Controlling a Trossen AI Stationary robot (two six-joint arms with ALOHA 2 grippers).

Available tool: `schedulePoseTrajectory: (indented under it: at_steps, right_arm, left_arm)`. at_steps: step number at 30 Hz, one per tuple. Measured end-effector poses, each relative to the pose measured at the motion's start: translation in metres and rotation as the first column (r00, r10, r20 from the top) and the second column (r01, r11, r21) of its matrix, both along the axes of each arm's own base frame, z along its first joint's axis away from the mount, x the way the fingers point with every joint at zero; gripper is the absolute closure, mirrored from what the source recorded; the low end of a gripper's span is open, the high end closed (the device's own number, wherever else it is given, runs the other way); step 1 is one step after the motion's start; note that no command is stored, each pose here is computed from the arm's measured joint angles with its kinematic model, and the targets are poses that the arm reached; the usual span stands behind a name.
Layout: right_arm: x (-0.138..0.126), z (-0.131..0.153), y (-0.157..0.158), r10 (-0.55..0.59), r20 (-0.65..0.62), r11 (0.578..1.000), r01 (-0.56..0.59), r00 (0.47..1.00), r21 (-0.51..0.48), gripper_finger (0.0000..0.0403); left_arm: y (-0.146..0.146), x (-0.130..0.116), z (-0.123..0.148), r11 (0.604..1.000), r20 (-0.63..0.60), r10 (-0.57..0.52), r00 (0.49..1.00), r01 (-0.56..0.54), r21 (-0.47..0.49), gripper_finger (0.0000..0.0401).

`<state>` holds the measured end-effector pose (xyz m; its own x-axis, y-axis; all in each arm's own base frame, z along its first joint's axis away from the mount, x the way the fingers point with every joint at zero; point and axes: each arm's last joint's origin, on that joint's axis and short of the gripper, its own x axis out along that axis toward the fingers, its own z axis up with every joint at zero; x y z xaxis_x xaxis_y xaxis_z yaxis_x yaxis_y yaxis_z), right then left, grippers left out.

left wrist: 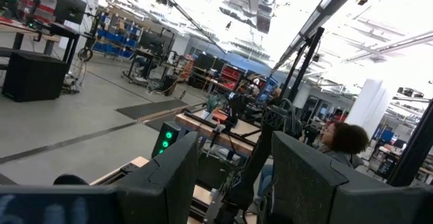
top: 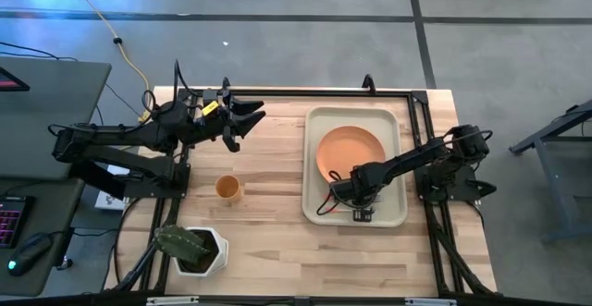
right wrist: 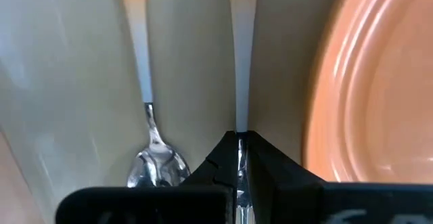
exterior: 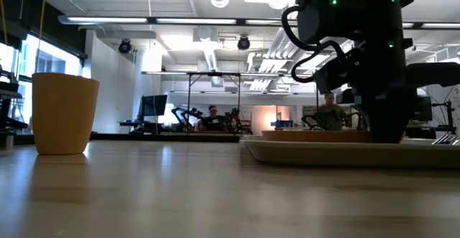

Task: Pick and place plate/cup/fork/spoon on tray
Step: Put the orange fork on the beige serving tray beside the orange spoon

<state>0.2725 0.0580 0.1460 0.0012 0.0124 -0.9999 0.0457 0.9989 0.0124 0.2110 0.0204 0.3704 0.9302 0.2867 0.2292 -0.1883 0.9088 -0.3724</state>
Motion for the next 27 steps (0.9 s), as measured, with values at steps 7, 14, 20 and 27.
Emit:
schedulePoseTrajectory:
  at_steps: [7,14,20,27]
  right_arm:
    - [0.0017,0.0000,0.0005,-0.007,0.016,1.000,0.007,1.000,0.012,0.0399]
    - [0.0017,0.0000,0.0006,-0.010,0.017,1.000,0.010,1.000,0.012,0.0394]
    - [0.0018,0.0000,0.0006,-0.011,0.018,1.000,0.011,1.000,0.012,0.0377]
    - [0.0025,0.0000,0.0007,-0.033,0.023,0.999,0.033,0.999,0.014,0.0360]
  left_arm:
    - [0.0001,-0.0001,0.0000,1.000,0.000,0.000,1.000,0.000,0.000,0.0222]
    - [0.0000,0.0000,0.0000,1.000,0.000,0.000,1.000,0.000,0.000,0.0222]
    - [0.0001,0.0000,0.0000,1.000,0.000,0.000,1.000,0.000,0.000,0.0222]
    - [0.0001,-0.0001,0.0001,1.000,0.000,0.000,1.000,0.000,0.000,0.0222]
